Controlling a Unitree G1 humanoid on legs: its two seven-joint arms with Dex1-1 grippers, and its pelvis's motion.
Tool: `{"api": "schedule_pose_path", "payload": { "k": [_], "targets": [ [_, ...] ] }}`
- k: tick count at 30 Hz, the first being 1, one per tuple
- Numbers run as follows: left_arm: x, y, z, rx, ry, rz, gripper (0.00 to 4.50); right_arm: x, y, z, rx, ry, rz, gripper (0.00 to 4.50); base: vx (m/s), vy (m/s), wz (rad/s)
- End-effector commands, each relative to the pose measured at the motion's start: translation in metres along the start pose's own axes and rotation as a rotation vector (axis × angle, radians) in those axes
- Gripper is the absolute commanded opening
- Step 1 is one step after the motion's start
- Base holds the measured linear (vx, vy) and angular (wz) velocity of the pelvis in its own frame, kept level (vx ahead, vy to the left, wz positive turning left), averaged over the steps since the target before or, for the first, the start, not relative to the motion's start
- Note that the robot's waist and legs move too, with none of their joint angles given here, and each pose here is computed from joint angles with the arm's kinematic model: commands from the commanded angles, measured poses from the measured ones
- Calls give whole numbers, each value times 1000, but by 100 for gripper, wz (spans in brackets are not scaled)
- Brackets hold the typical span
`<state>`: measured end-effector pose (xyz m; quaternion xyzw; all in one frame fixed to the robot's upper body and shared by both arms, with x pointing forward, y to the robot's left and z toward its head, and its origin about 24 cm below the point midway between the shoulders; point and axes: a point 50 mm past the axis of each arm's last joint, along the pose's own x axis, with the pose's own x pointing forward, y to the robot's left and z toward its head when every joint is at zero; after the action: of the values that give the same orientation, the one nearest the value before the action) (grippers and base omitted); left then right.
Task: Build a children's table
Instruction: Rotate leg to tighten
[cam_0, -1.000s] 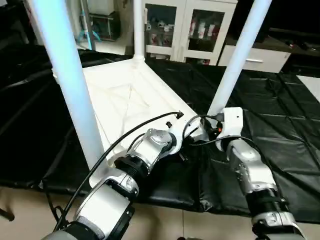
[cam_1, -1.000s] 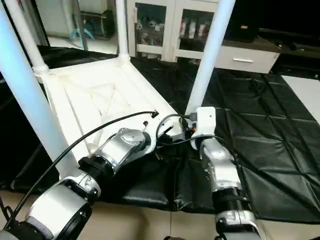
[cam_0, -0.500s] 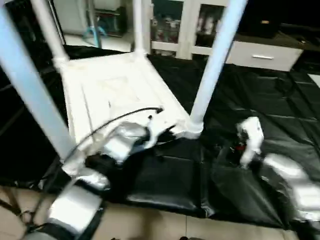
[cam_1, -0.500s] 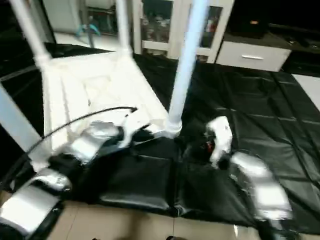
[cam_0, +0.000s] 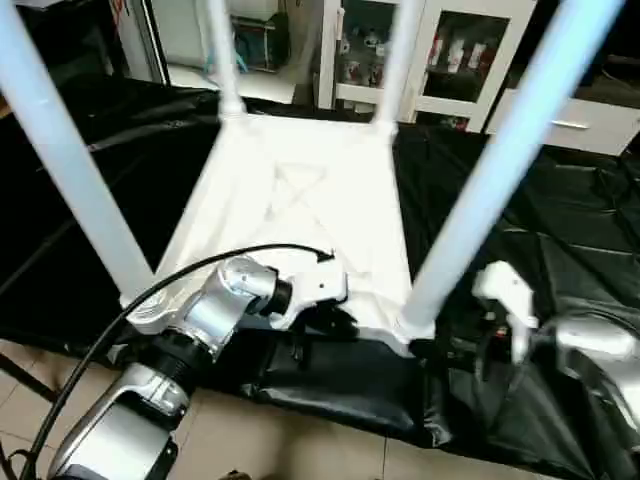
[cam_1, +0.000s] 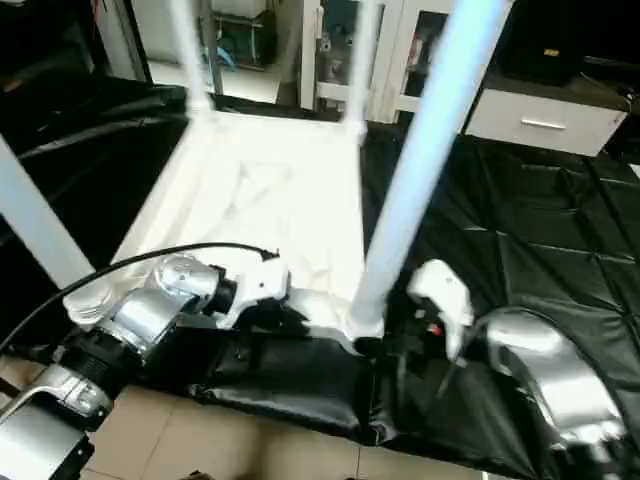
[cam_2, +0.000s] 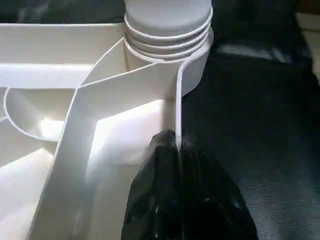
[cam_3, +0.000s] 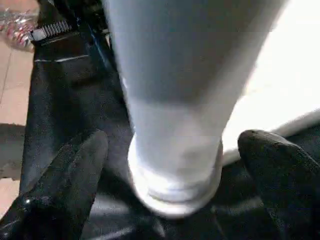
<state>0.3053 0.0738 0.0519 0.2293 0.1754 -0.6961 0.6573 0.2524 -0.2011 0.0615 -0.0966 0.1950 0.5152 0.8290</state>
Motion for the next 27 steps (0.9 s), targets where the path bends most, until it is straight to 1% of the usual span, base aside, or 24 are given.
{"api": "schedule_pose_path", "payload": {
  "k": [1,3,4,7,9,10,11,16,19,20,22,27],
  "targets": [
    [10,-5,10,18,-55,-44,0,4,-2,1,-9,8,27,447,0,0,0],
    [11,-5,11,22,-50,-39,0,6,-4,1,-4,12,51,447,0,0,0],
    [10,-5,11,24,-44,-39,0,7,-4,0,-11,19,60,422,0,0,0],
    [9,-5,10,26,-40,-35,0,8,-8,1,-20,25,68,422,0,0,0],
    [9,-6,9,24,-35,-32,0,9,-12,2,-22,25,69,398,0,0,0],
    [8,-6,9,23,-35,-30,0,9,-12,3,-22,23,75,398,0,0,0],
    [8,-6,9,23,-35,-30,0,9,-12,3,-22,23,75,387,0,0,0],
    [9,-6,7,16,-28,-22,0,8,-15,0,-19,31,102,342,0,0,0],
    [8,-6,7,15,-27,-21,0,9,-15,-1,-21,30,109,317,0,0,0],
    [8,-6,7,14,-27,-20,0,9,-14,-1,-20,32,120,317,0,0,0],
    [7,-6,7,13,-25,-19,0,10,-13,-1,-19,32,134,291,0,0,0],
    [7,-5,7,9,-16,-14,0,13,-11,-5,2,26,154,275,0,0,0]
  ]
}}
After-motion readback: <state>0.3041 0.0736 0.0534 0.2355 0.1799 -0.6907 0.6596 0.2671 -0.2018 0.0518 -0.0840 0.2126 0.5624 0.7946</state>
